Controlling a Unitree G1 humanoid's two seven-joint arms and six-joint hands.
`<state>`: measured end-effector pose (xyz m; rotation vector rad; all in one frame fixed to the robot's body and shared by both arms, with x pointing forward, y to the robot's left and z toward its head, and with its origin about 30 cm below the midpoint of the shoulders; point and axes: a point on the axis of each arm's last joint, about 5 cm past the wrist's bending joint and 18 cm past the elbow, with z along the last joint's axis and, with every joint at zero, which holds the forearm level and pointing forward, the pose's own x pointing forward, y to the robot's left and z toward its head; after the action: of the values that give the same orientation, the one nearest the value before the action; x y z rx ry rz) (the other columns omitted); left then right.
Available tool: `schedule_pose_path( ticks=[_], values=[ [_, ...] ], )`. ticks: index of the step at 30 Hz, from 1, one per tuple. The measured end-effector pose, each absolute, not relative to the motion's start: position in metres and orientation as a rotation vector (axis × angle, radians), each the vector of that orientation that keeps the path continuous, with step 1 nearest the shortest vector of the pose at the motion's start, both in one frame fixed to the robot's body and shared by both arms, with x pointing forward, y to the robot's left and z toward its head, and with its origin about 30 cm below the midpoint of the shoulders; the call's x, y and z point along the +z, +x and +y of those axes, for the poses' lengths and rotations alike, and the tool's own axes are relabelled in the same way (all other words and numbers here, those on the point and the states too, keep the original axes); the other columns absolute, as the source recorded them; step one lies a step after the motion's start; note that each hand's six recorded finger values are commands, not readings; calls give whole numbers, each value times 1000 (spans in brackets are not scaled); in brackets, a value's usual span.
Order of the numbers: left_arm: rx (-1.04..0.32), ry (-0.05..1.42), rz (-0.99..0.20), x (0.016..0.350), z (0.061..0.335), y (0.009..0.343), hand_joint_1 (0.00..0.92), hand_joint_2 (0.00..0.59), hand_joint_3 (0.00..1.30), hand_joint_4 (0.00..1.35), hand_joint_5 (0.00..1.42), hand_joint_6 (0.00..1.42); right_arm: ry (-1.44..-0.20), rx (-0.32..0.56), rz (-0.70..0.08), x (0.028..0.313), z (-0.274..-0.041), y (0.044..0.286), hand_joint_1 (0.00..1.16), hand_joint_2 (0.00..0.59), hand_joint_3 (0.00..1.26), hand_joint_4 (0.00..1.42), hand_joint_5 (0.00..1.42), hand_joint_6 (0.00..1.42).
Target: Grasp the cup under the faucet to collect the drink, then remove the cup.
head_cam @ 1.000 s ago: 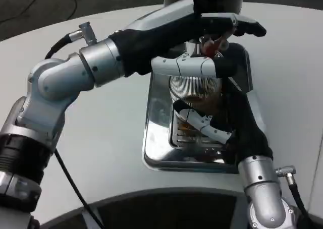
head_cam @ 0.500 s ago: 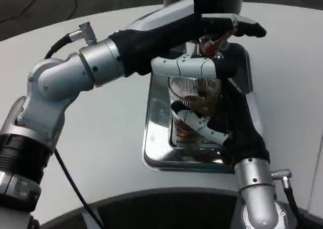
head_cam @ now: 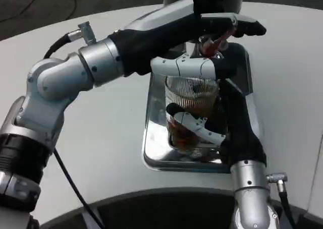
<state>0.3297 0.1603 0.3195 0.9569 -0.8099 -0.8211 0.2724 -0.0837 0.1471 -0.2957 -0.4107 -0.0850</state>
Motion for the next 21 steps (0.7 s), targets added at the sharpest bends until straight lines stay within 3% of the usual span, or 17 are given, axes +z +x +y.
schedule_pose_path(
  ticks=[13, 21],
  values=[
    [-794, 937, -850, 319, 163, 328, 0, 109, 210, 140, 184, 143, -292, -125, -430, 146, -81, 271, 869, 233, 491, 635, 745, 556],
    [-727, 860, -946, 325, 168, 321, 0, 114, 200, 147, 220, 177, -277, -147, -469, 149, -81, 271, 872, 232, 509, 645, 769, 575]
  ],
)
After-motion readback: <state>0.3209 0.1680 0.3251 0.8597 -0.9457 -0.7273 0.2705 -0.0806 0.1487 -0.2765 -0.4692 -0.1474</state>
